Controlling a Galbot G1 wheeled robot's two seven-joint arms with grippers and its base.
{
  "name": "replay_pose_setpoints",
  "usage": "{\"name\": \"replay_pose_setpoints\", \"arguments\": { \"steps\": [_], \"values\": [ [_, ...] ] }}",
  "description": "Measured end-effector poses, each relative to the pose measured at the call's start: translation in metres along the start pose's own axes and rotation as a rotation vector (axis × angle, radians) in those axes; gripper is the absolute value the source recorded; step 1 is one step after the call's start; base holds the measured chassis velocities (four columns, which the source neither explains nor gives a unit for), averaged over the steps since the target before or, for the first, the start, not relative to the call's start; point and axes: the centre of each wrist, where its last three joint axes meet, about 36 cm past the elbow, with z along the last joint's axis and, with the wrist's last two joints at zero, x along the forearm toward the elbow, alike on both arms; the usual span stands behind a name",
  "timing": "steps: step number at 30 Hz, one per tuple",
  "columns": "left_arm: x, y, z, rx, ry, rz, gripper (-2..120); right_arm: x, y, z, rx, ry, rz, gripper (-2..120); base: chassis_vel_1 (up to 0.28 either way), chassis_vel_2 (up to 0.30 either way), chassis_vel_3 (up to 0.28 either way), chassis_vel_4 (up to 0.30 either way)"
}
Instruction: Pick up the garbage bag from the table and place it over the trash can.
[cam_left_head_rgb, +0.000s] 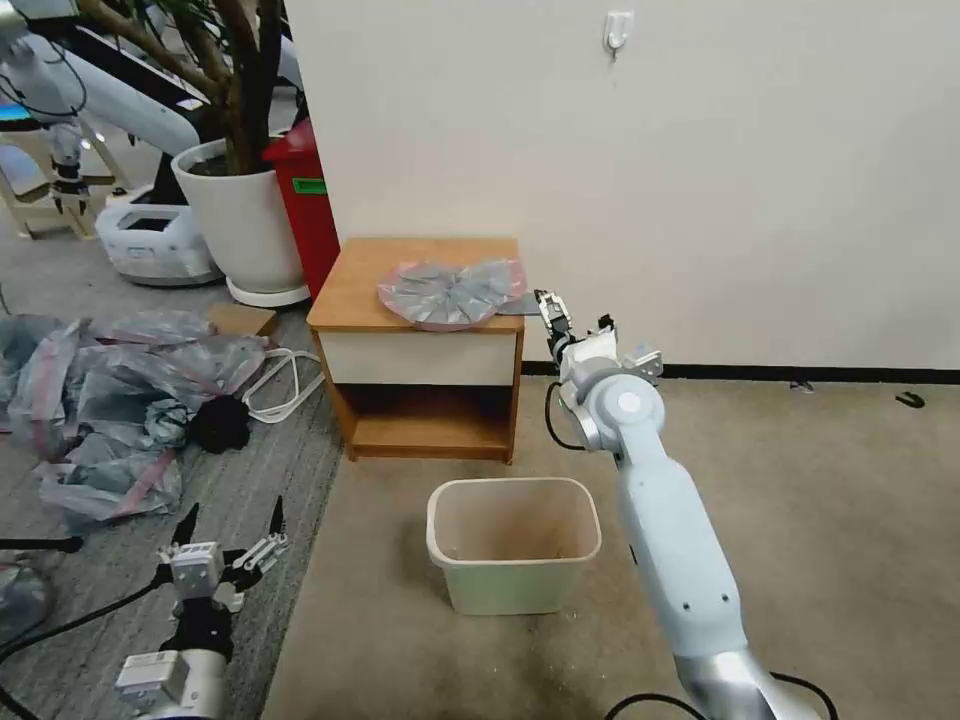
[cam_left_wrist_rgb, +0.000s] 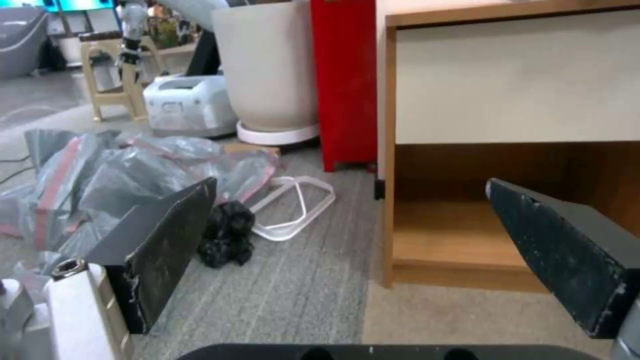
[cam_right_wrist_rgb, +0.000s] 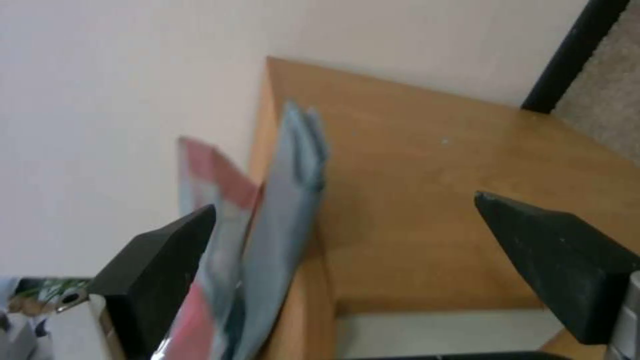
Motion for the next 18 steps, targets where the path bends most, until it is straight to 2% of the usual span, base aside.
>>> {"name": "replay_pose_setpoints", "arguments": {
  "steps": [10,18],
  "values": [
    [0.000,0.001,0.002,-0.004,0.005,-0.006,100,-0.013,0.004,-0.003,-0.026,-0.013,-0.005,97,0.000,0.000,0.000,0.000],
    [0.001,0.002,0.002,-0.006,0.003,-0.010,100,-0.024,0.010,0.006,-0.034,0.001,0.000,89,0.000,0.000,0.000,0.000]
  ]
}}
